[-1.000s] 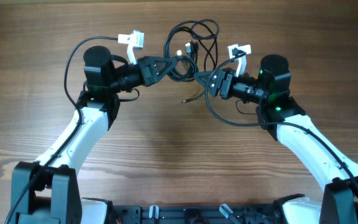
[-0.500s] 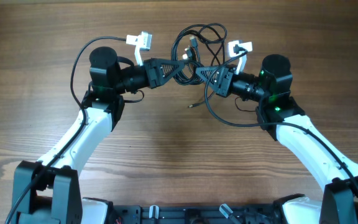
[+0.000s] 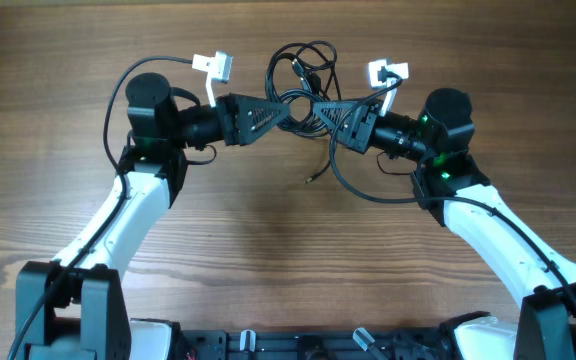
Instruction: Untangle cables
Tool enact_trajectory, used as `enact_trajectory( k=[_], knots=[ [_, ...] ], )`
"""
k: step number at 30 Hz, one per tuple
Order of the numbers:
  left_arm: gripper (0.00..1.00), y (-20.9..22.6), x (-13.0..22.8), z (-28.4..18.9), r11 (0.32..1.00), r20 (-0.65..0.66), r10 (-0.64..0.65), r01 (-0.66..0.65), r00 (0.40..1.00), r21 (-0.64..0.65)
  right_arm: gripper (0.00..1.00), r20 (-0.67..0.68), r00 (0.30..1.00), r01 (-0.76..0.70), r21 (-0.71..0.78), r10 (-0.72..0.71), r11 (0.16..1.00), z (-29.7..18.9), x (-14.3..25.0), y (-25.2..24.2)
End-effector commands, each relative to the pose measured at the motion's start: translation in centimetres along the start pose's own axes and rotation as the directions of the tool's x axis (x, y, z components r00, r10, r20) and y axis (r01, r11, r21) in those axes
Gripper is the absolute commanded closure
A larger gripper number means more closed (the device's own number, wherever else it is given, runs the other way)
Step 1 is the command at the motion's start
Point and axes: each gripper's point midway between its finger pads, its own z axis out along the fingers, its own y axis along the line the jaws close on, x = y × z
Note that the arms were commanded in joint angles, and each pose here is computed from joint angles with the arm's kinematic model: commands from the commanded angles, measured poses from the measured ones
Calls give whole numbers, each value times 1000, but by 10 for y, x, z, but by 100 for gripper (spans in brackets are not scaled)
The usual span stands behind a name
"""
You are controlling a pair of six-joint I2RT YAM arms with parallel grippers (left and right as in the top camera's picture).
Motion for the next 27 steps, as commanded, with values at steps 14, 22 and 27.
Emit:
enact_trajectory(
  k=[14,22,27],
  knots=[
    [0,52,11,-1,785,-123,565,-577,816,-225,96,180,858,-510,186,481,840,-16,-9,-55],
    [0,82,16,19,441,-360,751,-827,553,-350,96,158,812,-582,274,561,766,-21,16,-71],
    [0,84,14,18,249,-439,828,-931,348,-268,96,77,865,-497,260,495,828,-19,22,-63]
  ],
)
